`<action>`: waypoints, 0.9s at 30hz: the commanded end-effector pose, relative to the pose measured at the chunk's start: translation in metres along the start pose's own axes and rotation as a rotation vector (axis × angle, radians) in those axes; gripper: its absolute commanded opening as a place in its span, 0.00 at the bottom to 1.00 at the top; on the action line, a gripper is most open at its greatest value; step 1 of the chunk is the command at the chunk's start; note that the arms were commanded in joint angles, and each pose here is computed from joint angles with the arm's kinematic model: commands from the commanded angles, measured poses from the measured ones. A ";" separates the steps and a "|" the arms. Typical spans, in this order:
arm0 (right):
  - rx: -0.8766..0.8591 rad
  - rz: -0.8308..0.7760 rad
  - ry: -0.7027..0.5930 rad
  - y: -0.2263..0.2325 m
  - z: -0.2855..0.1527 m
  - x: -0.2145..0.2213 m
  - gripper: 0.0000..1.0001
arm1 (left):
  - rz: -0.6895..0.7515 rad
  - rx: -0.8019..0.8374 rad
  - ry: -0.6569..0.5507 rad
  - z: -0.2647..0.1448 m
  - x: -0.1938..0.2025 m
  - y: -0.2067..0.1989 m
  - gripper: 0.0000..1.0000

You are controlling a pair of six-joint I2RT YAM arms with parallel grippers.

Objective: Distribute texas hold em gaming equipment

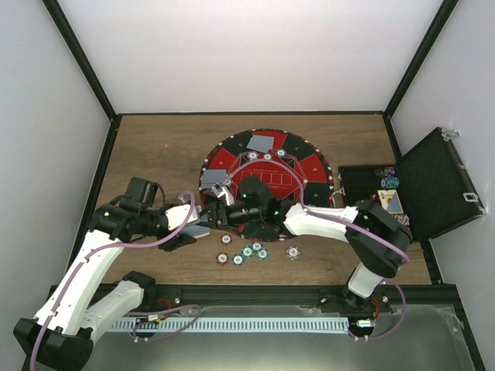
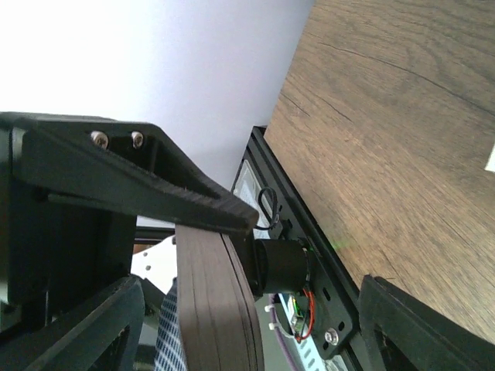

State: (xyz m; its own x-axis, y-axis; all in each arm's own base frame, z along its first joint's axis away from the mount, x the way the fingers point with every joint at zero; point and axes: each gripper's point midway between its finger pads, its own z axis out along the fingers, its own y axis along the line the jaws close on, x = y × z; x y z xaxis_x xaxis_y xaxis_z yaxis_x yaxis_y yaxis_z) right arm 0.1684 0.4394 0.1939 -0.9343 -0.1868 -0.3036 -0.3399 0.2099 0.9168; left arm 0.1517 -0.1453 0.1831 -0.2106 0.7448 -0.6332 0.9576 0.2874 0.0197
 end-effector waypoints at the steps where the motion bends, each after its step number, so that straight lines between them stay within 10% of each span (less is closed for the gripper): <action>1: -0.076 -0.019 0.025 0.020 0.013 -0.006 0.77 | 0.031 0.006 -0.022 -0.002 -0.004 -0.003 0.09; 27: 0.018 0.068 -0.033 -0.021 -0.024 -0.003 0.43 | 0.045 -0.006 -0.022 -0.005 -0.005 -0.003 0.09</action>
State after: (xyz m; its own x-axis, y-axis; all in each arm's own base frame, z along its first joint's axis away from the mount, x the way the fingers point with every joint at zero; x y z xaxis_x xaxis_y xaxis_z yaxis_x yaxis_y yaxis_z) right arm 0.1751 0.4220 0.1871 -0.9477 -0.1746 -0.2672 -0.2989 0.1920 0.9348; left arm 0.1516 -0.1423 0.1806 -0.2007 0.7608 -0.6172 0.9592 0.2808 0.0342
